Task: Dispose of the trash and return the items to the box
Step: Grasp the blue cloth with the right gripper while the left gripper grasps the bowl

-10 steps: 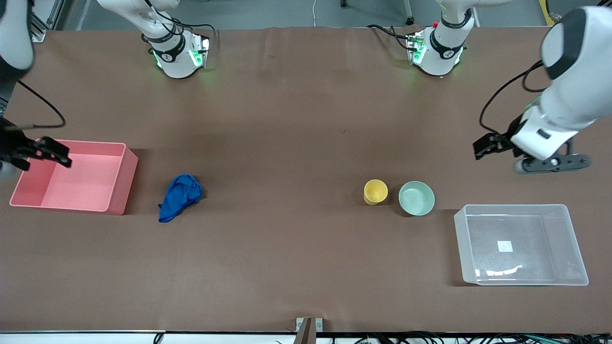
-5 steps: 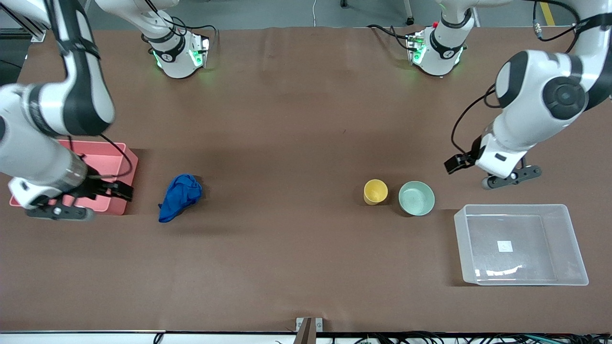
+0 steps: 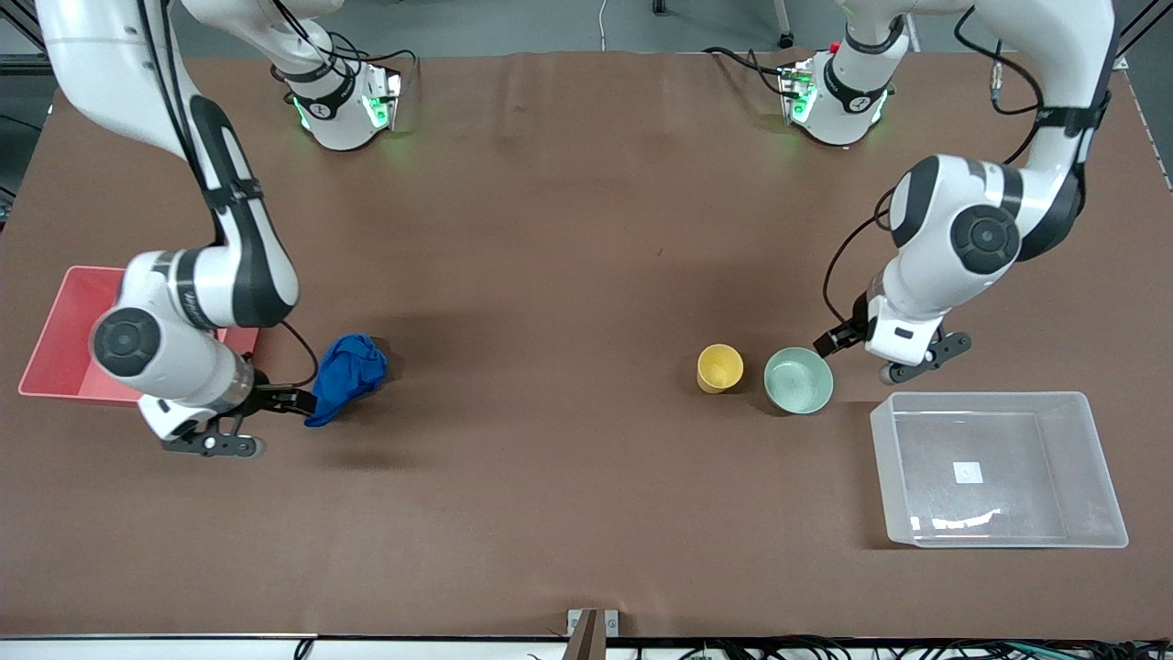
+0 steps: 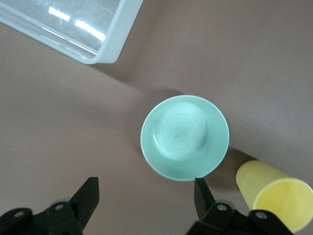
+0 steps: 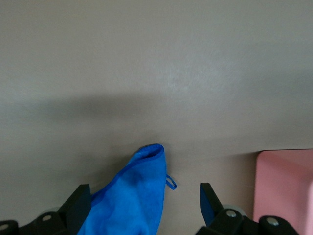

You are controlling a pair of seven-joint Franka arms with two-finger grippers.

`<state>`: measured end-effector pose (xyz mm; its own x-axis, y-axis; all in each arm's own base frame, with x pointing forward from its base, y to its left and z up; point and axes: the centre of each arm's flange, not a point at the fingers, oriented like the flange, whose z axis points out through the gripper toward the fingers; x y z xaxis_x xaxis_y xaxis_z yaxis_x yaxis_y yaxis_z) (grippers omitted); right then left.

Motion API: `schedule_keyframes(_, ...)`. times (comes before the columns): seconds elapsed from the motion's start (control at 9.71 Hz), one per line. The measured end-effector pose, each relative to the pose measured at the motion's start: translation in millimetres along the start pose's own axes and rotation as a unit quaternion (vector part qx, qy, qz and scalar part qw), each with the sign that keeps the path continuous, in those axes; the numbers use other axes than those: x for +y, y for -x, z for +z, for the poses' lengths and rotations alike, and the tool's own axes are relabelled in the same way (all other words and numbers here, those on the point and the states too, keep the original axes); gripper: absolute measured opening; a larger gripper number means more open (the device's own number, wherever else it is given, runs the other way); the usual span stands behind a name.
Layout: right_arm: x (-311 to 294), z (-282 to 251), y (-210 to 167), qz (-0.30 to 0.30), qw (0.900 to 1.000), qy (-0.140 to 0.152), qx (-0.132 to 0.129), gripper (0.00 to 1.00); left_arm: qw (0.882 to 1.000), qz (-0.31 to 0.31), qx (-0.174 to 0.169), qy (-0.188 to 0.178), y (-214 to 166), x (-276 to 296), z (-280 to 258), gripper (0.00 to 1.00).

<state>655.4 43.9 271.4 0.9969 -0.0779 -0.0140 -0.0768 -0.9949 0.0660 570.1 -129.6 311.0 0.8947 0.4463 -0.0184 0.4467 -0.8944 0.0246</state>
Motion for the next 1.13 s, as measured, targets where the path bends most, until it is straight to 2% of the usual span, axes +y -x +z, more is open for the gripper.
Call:
schedule_keyframes(0.21,-1.0,34.4,10.4,0.019,0.999,-0.006,-0.027,0.98,1.000,-0.016,0.002,0.008,-2.1,-2.9,34.3,0.84)
schedule_keyframes(0.41,-5.9,55.5,16.1,0.041,0.998,-0.024,-0.048,0.98,0.999,-0.033,0.000,0.008,-0.2,-1.9,56.5,0.74)
schedule_keyframes(0.62,-7.8,70.0,20.0,0.053,0.996,-0.032,-0.062,0.96,1.000,-0.026,0.003,-0.001,-0.4,-3.0,73.7,0.73)
schedule_keyframes(0.72,-7.8,74.7,21.9,0.054,0.996,-0.033,-0.066,0.87,1.000,-0.025,0.003,-0.003,-1.1,-4.3,79.5,0.69)
schedule_keyframes(0.93,-9.1,81.6,26.0,0.054,0.995,-0.032,-0.073,0.52,1.000,-0.026,0.002,-0.003,-2.0,-5.7,87.7,0.63)
schedule_keyframes(1.13,-13.7,81.4,26.7,0.051,0.996,-0.031,-0.073,0.24,1.000,-0.027,0.004,0.000,-3.3,-6.3,95.2,0.53)
